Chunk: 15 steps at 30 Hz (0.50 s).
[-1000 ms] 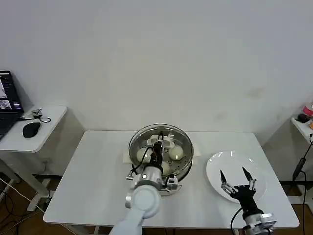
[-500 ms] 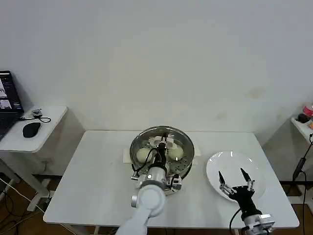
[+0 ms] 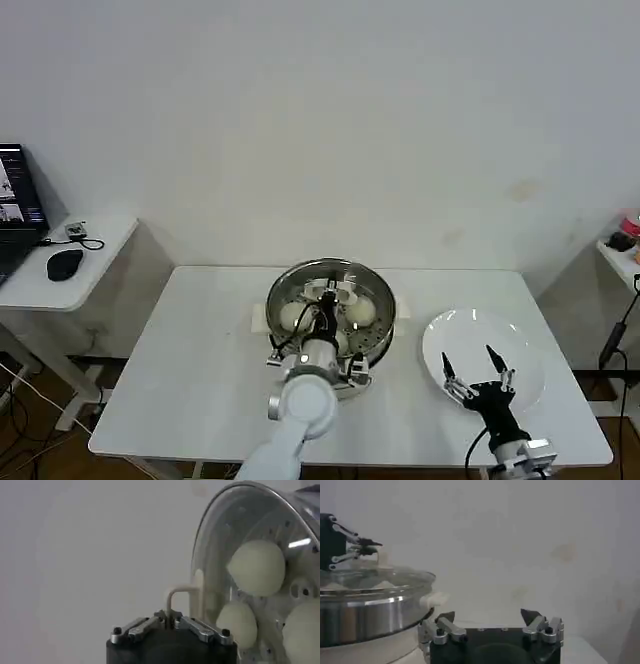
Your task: Take steamed baozi put them in steamer then cover it.
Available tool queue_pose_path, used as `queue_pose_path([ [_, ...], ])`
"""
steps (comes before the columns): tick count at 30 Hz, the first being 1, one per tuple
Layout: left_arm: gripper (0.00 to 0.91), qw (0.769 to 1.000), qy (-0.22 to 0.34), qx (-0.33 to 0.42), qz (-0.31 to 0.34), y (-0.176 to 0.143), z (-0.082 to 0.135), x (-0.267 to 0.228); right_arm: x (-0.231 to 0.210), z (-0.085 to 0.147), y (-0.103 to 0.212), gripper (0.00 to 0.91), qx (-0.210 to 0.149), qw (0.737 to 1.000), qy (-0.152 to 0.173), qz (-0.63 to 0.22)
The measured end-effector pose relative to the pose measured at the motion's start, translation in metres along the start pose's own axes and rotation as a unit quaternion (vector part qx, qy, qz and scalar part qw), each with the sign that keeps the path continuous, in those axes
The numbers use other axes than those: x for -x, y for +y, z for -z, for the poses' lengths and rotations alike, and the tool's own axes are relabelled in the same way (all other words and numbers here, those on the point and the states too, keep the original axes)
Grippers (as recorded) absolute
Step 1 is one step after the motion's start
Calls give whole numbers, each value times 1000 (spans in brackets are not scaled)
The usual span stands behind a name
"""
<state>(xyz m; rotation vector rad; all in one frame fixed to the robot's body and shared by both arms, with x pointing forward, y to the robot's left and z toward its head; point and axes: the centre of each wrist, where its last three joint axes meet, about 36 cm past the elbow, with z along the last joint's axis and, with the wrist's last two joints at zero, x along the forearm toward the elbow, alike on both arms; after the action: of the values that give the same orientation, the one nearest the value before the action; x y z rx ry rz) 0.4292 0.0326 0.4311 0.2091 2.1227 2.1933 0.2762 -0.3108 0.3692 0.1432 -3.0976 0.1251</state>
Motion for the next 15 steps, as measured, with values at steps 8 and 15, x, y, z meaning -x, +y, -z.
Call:
queue_pose_path([
  [8, 0, 1000, 2, -5, -1, 0, 2, 0, 0, -1, 3, 907, 2, 1000, 1, 5],
  [15, 0, 1000, 1, -9, -3, 0, 5, 2, 0, -1, 4, 907, 2, 1000, 2, 8],
])
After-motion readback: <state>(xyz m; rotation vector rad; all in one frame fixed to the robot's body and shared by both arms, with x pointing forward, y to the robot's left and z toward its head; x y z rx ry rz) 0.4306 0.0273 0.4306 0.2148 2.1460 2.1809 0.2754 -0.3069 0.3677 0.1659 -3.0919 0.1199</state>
